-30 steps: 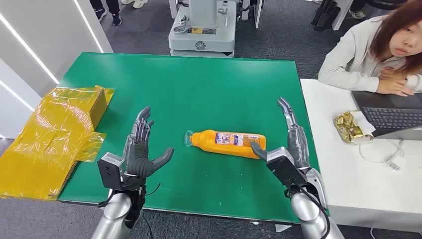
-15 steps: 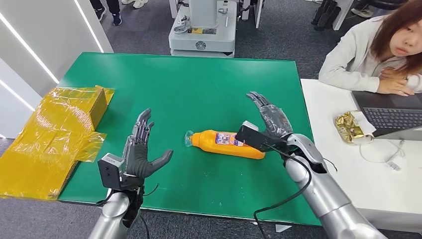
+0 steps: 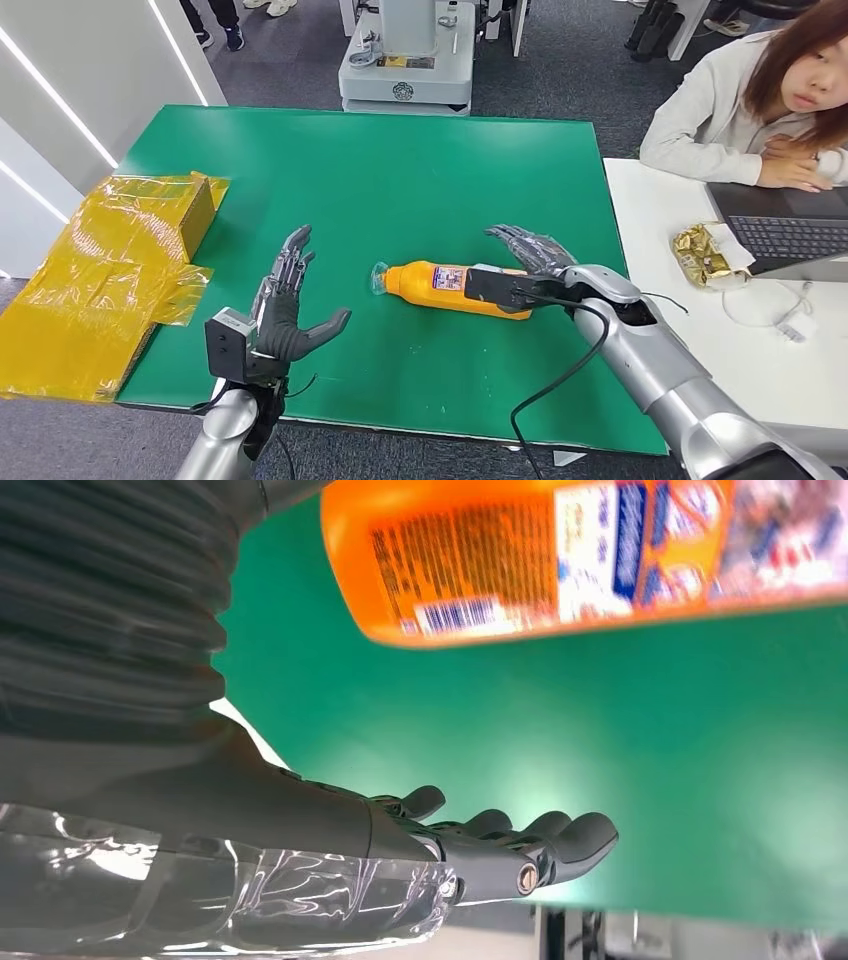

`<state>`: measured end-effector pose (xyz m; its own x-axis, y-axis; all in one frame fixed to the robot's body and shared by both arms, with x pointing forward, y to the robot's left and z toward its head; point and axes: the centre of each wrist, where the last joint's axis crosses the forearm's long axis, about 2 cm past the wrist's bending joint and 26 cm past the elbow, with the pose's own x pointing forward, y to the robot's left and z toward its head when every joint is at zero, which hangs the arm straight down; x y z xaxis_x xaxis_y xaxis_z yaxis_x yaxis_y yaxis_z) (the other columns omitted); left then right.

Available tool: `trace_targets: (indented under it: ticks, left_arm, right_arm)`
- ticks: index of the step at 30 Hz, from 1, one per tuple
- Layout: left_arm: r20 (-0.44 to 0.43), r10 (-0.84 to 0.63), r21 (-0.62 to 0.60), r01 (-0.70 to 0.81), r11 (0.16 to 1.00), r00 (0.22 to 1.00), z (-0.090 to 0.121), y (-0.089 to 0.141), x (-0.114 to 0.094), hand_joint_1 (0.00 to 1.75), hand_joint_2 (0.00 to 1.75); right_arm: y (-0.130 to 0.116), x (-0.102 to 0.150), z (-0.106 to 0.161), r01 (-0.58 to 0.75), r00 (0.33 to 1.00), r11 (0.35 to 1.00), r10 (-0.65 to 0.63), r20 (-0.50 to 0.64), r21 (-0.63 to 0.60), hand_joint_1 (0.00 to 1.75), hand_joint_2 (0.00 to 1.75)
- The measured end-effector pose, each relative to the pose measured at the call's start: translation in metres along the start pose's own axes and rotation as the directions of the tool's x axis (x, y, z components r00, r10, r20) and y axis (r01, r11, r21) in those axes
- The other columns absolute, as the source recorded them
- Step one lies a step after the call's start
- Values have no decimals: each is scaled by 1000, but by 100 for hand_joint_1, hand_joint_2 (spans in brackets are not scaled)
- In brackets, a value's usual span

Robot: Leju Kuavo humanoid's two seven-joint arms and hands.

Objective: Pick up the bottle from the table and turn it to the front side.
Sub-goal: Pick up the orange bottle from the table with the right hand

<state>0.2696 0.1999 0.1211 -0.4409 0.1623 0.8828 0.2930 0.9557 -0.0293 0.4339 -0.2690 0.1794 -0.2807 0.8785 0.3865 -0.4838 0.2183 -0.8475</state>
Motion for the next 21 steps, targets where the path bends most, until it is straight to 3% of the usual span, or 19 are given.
trace_targets:
  ticks: [5, 13, 16, 21]
  left_arm:
    - [-7, -1, -1, 1, 1000, 1000, 3, 0, -1, 0, 175]
    - [-21, -4, 7, 4, 1000, 1000, 5, 2, -1, 0, 175]
    - [-23, -6, 16, 6, 1000, 1000, 5, 2, -1, 0, 175]
    - [-26, -31, 31, 32, 999, 999, 9, 2, -3, 0, 175]
  right_arm:
    - [5, -4, -1, -14, 1000, 996, 15, -16, 84, 0, 175]
    - [9, -5, -3, -39, 999, 993, 42, -19, 116, 0, 175]
    - [10, -4, -4, -56, 998, 996, 56, 5, 71, 0, 175]
    - [13, 0, -5, -106, 991, 989, 114, 67, -107, 0, 175]
